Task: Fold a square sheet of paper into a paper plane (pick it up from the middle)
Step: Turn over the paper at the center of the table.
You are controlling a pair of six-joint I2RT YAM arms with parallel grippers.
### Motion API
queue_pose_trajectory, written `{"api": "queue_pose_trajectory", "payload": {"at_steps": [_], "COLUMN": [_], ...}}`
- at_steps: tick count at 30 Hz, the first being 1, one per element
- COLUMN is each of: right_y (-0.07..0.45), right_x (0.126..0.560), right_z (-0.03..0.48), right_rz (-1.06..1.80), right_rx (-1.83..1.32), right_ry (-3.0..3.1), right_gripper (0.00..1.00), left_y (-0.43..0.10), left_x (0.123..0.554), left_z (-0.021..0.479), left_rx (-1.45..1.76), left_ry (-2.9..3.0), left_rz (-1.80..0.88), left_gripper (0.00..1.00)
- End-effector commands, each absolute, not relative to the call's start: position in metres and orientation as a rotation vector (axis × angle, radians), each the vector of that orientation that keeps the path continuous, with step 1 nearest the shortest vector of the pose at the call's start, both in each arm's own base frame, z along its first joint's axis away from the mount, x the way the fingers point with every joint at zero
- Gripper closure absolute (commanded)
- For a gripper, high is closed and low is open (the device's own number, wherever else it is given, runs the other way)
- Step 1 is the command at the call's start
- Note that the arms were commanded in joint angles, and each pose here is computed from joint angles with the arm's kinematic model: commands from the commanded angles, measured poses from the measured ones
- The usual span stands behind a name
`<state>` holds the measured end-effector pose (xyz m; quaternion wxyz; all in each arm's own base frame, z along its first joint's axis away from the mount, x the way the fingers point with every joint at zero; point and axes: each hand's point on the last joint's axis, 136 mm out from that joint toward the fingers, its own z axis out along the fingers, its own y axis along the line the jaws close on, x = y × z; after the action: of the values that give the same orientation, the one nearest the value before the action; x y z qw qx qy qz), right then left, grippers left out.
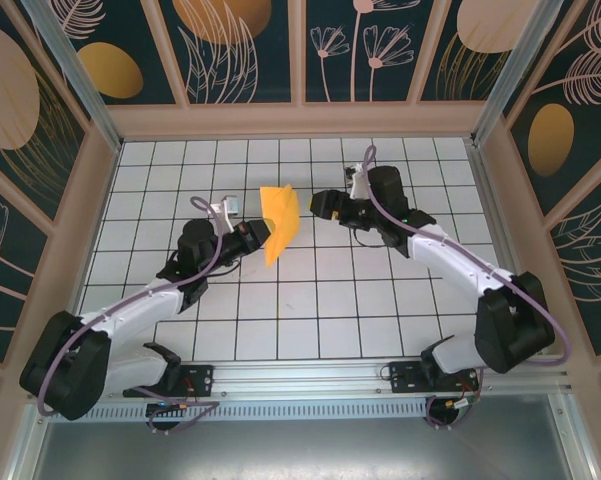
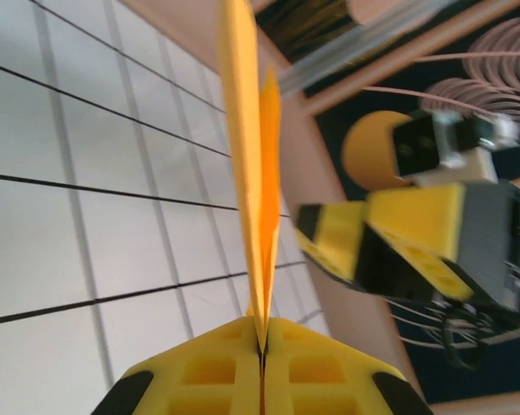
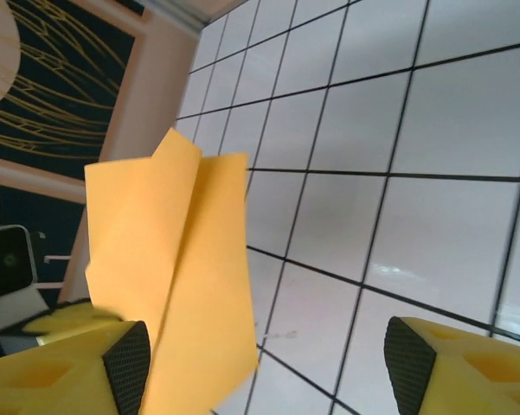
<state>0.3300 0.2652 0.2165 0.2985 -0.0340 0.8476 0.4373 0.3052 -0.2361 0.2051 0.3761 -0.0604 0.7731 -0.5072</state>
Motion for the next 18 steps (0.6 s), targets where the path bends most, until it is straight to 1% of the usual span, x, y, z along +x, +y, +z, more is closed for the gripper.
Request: {"api": "queue_pose_trajectory", "payload": {"at_steps": [1, 3, 5, 7, 10, 12, 15, 18], "right_y": [0.232, 0.219, 0.208, 0.201, 0.192, 0.188, 0.186, 0.183], "right_x": [0.328, 0.325, 0.323, 0.321, 0.319, 0.318, 0.317, 0.317], "right_z": [0.197, 0.191, 0.189, 0.187, 0.183, 0.181, 0.175, 0.171], "right_rz": [0.919, 0.854, 0.808, 0.779, 0.74, 0.723, 0.707, 0.693], "right_rx": [-0.059, -0.026, 0.003, 0.023, 0.052, 0.062, 0.068, 0.078], "right_ry": [2.265, 2.259, 2.242, 2.229, 2.215, 2.213, 2.224, 2.229], "right_gripper": [0.2, 0.17, 0.11, 0.07, 0.06, 0.06, 0.06, 0.06], "left_y": [-0.187, -0.163, -0.14, -0.123, -0.1, -0.094, -0.09, -0.095], "left_x": [0.316, 0.317, 0.318, 0.317, 0.315, 0.312, 0.305, 0.303], "left_z": [0.177, 0.175, 0.179, 0.181, 0.18, 0.173, 0.152, 0.139], "left_rx": [-0.186, -0.203, -0.213, -0.223, -0.249, -0.245, -0.211, -0.162], "left_ry": [2.155, 2.212, 2.249, 2.274, 2.294, 2.313, 2.358, 2.389], "left_rz": [-0.802, -0.591, -0.392, -0.237, -0.004, 0.124, 0.348, 0.509], "left_gripper": [0.91, 0.92, 0.92, 0.92, 0.92, 0.92, 0.92, 0.92]}}
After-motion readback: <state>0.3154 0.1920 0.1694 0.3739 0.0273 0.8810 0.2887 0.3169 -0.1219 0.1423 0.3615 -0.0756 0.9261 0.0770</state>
